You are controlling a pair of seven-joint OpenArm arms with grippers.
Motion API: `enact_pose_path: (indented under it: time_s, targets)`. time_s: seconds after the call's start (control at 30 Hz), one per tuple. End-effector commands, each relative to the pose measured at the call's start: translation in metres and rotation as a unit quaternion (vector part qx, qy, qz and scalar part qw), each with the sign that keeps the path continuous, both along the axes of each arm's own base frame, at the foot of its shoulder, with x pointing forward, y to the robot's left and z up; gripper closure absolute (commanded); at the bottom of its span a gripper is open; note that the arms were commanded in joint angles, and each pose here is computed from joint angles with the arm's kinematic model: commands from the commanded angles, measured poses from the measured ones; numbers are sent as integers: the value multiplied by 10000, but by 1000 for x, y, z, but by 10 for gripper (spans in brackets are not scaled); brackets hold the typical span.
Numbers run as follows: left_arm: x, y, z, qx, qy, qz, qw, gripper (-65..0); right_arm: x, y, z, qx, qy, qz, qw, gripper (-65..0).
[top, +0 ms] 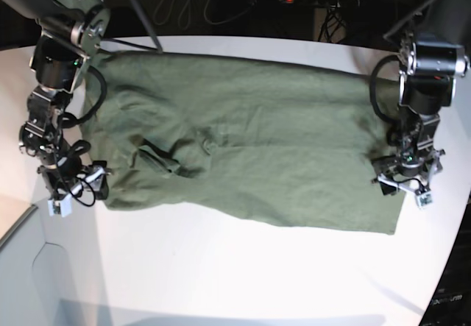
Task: Layout the t-shirt on the table in an organized manner, then fold the t-shirt properly
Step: 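Grasp the t-shirt hem corners with both grippers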
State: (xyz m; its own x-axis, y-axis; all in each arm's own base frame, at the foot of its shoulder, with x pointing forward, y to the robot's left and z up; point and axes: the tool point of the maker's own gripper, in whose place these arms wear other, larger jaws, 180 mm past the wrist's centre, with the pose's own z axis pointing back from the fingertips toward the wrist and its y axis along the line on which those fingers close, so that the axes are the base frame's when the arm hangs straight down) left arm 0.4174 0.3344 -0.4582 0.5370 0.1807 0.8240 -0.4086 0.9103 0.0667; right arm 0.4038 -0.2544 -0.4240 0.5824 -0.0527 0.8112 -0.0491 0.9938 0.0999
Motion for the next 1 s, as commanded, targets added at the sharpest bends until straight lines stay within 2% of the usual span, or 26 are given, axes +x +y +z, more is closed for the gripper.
enact_pose_path:
  time_s: [0.0,0.1,0.2,0.8,0.97]
  targets:
    - [12,4,15,88,-205,-45,9997,-467,17,-8,25,-48,-395,-26,9992,-404]
    - [9,-20,3,-222,-271,-393,9986,-466,17,-7,25,-40,-395,-24,9992,-404]
    - [5,-29,-5,-355,-233,-494,9979,-443,18,-7,25,-40,-403,-24,9992,-404]
    - [5,-26,-3,-334,-259,-473,9980,-433,34,-4,40,-80,-557,19,9984,-405]
    - [6,-26,-2,-336,-267,-474,9980,-427,39,5,21,237,-251,39,9994,-404]
